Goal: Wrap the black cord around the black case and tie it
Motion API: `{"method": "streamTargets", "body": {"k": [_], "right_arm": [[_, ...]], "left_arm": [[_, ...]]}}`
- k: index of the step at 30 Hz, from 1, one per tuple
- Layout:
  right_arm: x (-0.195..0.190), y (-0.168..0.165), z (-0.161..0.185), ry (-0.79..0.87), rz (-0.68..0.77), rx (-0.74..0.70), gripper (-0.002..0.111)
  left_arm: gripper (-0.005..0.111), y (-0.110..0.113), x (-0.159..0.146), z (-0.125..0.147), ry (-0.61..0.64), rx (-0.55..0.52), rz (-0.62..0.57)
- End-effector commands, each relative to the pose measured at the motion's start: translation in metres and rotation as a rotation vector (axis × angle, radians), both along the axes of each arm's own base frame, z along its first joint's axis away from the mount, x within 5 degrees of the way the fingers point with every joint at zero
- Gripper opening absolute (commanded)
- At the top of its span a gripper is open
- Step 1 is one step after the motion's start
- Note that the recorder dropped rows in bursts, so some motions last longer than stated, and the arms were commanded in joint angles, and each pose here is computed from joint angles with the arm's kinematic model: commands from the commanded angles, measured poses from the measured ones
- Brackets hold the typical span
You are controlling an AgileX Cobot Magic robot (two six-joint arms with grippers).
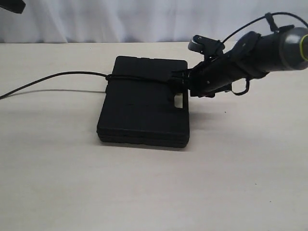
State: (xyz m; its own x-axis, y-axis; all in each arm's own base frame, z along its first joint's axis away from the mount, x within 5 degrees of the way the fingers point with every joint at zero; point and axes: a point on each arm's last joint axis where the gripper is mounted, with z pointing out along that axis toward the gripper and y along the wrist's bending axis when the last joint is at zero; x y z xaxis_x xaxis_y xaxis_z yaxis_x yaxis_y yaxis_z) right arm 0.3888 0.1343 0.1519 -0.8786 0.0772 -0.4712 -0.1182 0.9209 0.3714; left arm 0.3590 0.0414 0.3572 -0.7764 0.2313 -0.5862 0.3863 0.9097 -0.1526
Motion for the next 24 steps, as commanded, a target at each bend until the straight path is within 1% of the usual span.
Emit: {"method": "streamTargets", "body": {"k": [1, 2, 4, 5, 6, 8, 10, 13, 14, 15, 16, 17, 18, 19, 20, 21, 22, 23, 24], "right_arm": [[-0.017, -0.013, 0.038, 0.062, 0.104, -0.121, 0.055], [-0.022, -0.018, 0.047, 0.075, 0.109, -0.175, 0.051], [-0.034, -0.03, 0.064, 0.111, 0.114, -0.292, 0.038], [-0.042, -0.035, 0.076, 0.128, 0.106, -0.342, 0.028], [-0.05, -0.041, 0.082, 0.158, 0.112, -0.386, 0.021], [-0.068, -0.049, 0.098, 0.183, 0.11, -0.425, 0.005], [-0.084, -0.054, 0.111, 0.161, 0.103, -0.424, 0.005], [-0.117, -0.063, 0.121, 0.1, 0.094, -0.409, 0.005], [-0.13, -0.066, 0.128, 0.041, 0.084, -0.395, 0.005], [-0.141, -0.069, 0.129, 0.01, 0.079, -0.388, 0.005], [-0.153, -0.072, 0.134, -0.046, 0.07, -0.374, 0.005], [-0.164, -0.075, 0.138, -0.107, 0.062, -0.36, 0.005], [-0.173, -0.077, 0.142, -0.168, 0.061, -0.35, 0.005], [-0.195, -0.083, 0.152, -0.31, 0.059, -0.332, 0.005], [-0.206, -0.086, 0.157, -0.385, 0.057, -0.324, 0.005], [-0.226, -0.091, 0.163, -0.554, 0.048, -0.302, 0.005], [-0.234, -0.093, 0.163, -0.623, 0.046, -0.297, 0.005], [-0.25, -0.097, 0.164, -0.819, 0.026, -0.27, 0.005], [-0.255, -0.098, 0.166, -0.919, 0.014, -0.257, 0.005]], "left_arm": [[0.0, -0.013, -0.038, 0.017, 0.061, 0.088, 0.205], [0.0, -0.015, -0.047, 0.018, 0.08, 0.113, 0.229], [0.0, -0.02, -0.064, 0.016, 0.107, 0.15, 0.234], [0.0, -0.023, -0.075, 0.017, 0.097, 0.159, 0.232], [0.0, -0.026, -0.082, 0.015, 0.095, 0.159, 0.227], [0.0, -0.032, -0.104, 0.015, 0.044, 0.144, 0.23], [0.0, -0.036, -0.121, 0.013, -0.016, 0.129, 0.239], [0.0, -0.041, -0.151, 0.01, -0.171, 0.107, 0.26], [0.0, -0.041, -0.164, 0.01, -0.265, 0.104, 0.273], [0.0, -0.042, -0.172, 0.007, -0.319, 0.096, 0.281], [0.0, -0.043, -0.182, 0.009, -0.416, 0.083, 0.281], [0.0, -0.045, -0.191, 0.005, -0.493, 0.07, 0.272], [0.0, -0.047, -0.201, 0.007, -0.581, 0.042, 0.273], [0.0, -0.051, -0.217, 0.002, -0.722, 0.007, 0.257], [0.0, -0.052, -0.223, -0.001, -0.775, 0.015, 0.241], [0.0, -0.053, -0.235, -0.007, -0.877, -0.004, 0.245], [0.0, -0.053, -0.238, -0.009, -0.91, -0.017, 0.257], [0.0, -0.051, -0.244, -0.013, -0.965, -0.038, 0.288], [0.0, -0.051, -0.244, -0.014, -0.974, -0.066, 0.312]]}}
